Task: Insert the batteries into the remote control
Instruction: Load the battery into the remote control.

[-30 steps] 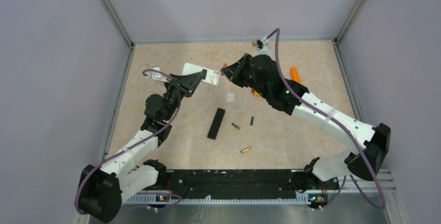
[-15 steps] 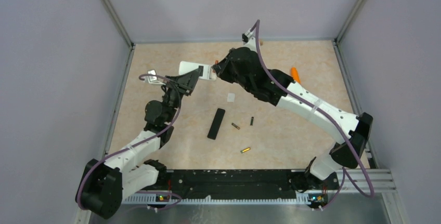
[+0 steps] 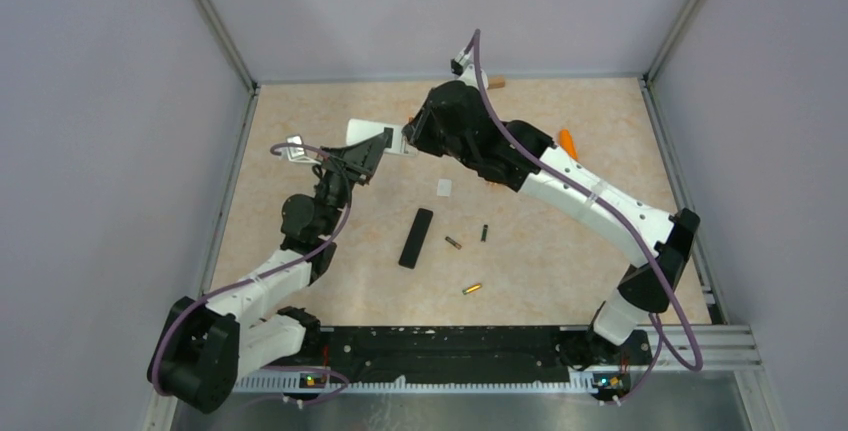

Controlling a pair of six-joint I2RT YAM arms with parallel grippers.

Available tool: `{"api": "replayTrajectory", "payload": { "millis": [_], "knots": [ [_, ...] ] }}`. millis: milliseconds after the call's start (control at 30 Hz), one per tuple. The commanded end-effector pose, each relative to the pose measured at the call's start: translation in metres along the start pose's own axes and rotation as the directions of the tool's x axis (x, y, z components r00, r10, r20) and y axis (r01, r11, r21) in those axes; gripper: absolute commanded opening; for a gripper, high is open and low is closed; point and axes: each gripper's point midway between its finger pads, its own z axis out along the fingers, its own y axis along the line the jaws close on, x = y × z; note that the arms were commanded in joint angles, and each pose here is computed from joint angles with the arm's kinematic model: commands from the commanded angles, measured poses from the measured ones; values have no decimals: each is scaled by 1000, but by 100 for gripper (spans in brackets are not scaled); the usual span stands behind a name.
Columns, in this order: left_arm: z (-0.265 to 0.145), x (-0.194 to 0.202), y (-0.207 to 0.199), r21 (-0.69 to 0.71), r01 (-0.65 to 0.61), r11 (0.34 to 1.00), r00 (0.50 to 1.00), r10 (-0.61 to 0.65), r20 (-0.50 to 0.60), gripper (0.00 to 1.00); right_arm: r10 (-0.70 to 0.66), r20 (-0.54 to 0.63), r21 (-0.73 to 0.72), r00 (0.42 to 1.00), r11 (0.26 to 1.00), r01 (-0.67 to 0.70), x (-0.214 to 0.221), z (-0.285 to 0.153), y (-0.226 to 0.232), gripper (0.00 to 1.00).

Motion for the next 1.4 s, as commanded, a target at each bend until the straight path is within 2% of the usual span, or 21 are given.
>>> {"api": "replayTrajectory", "payload": {
  "millis": [0, 200, 567, 1067, 1300, 1367],
  "knots": [
    [-2, -7, -30, 115, 9, 993, 1000, -12, 26, 0, -23, -16, 2, 1000, 1000, 23, 0, -8, 4, 21],
    [-1, -8, -27, 89, 19, 996, 999, -22, 31, 0, -20, -6, 11, 1000, 1000, 20, -3, -9, 2, 26],
    [-2, -11, -26, 81, 35, 996, 998, -38, 43, 0, 6, -5, -59, 1000, 998, -6, -10, -20, 15, 35],
    [-2, -8, -24, 76, 81, 994, 996, -83, 27, 0, 15, -34, -67, 999, 998, -17, -10, -15, 11, 29],
    [-1, -10, -25, 81, 114, 990, 992, -117, 40, 0, 23, -24, -77, 999, 997, -25, -17, -20, 13, 44],
    [0, -17, -24, 76, 124, 989, 989, -130, 75, 0, 30, -28, -94, 999, 995, -33, -20, -23, 16, 46]
  ]
}}
